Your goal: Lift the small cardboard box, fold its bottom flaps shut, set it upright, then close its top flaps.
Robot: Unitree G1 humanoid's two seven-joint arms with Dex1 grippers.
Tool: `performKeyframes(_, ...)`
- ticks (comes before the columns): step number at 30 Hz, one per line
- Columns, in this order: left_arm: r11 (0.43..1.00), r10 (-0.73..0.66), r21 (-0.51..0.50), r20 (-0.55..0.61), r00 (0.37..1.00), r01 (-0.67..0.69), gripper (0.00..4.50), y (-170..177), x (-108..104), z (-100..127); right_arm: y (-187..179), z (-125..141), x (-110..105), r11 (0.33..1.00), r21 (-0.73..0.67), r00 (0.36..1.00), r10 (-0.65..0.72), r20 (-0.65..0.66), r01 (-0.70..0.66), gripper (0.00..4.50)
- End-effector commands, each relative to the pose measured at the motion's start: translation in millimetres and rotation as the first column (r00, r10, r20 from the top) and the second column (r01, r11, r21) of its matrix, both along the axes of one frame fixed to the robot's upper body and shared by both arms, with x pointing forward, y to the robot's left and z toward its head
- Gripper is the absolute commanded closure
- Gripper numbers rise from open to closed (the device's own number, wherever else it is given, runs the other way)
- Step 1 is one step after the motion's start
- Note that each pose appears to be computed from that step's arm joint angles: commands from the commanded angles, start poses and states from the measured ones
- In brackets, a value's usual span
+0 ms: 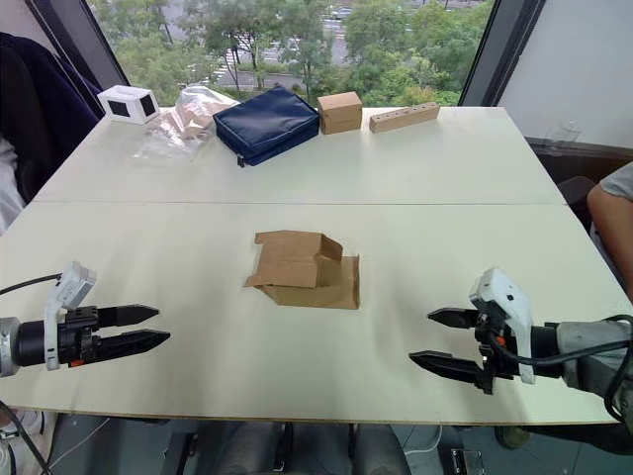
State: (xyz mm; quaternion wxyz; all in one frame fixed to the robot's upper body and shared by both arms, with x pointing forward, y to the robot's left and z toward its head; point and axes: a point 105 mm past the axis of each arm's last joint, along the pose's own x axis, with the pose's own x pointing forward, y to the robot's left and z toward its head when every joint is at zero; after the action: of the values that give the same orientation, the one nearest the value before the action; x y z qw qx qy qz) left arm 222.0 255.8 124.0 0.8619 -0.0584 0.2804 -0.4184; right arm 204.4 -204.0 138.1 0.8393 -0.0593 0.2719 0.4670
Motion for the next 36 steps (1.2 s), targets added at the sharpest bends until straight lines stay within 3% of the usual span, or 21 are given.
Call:
performKeyframes(1,1.000,-0.002,-0.015,0.025,1.000,0.002,0.03,0.3,1.4,6.5,7.6,8.0,1.3,1.000,0.013,0.999,0.023,0.032,-0.024,0.02)
performKeyframes(18,0.999,0.040,-0.035,0.056,0.998,-0.038,0.03,-3.2,18.3,12.8,12.7,13.1,12.0,1.000,0.011,0.996,-0.012,0.084,0.011,0.02)
performKeyframes(26,0.993,0.044,-0.114,0.068,0.997,-0.036,0.03,-3.2,48.7,42.3,20.4,35.1,20.7,1.000,0.014,0.985,-0.004,0.173,0.001,0.02)
performKeyframes(28,0.994,0.016,-0.107,0.022,1.000,-0.013,0.03,-9.6,51.8,38.2,24.1,39.3,21.6,1.000,0.016,0.981,-0.001,0.194,-0.002,0.02)
performKeyframes(31,0.993,-0.035,-0.118,-0.136,0.990,0.019,0.03,-35.9,61.2,24.8,39.4,45.7,22.0,0.999,0.032,0.971,0.015,0.239,-0.023,0.02)
performKeyframes(36,0.970,-0.096,-0.237,-0.165,0.982,0.055,0.03,-73.7,79.3,29.1,54.0,46.7,19.4,0.999,0.048,0.965,0.011,0.263,-0.024,0.02)
